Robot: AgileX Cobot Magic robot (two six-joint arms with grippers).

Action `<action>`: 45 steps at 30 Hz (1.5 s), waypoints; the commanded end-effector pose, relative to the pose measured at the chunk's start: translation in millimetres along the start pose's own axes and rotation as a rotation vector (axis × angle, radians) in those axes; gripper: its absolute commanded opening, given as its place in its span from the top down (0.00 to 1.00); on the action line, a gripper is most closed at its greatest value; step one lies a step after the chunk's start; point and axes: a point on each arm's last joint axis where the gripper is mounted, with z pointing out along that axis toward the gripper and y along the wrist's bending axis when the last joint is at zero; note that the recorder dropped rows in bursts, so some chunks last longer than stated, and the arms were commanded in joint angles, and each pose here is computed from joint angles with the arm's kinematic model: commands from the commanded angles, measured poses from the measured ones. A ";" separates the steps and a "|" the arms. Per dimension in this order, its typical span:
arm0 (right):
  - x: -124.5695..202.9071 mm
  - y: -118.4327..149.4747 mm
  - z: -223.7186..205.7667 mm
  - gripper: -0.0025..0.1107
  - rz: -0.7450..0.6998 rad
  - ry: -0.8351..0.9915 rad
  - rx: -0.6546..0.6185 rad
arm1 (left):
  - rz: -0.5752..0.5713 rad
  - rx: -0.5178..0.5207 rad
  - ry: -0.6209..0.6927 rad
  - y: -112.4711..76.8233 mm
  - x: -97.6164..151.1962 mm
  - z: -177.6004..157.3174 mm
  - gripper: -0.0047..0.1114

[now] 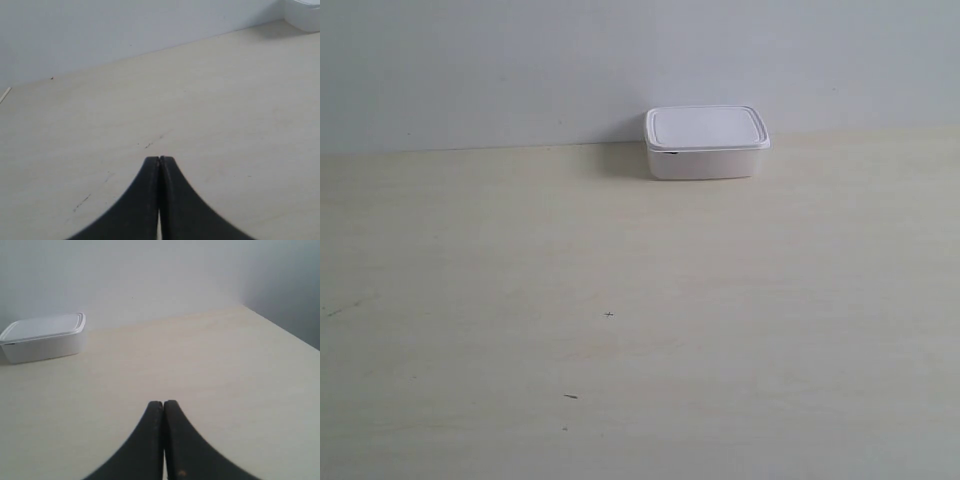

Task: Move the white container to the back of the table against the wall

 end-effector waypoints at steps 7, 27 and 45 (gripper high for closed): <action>1.5 0.2 -0.1 0.98 -0.054 0.002 -0.001 | -0.001 -0.004 -0.005 0.2 -0.3 -0.3 0.96; 1.5 0.6 -0.1 0.98 -0.048 0.002 -0.008 | -0.186 -0.003 -0.006 0.2 -0.3 -0.3 0.96; 1.5 0.6 -0.1 0.98 -0.048 0.002 -0.008 | -0.207 -0.079 0.004 4.3 0.7 -0.6 0.96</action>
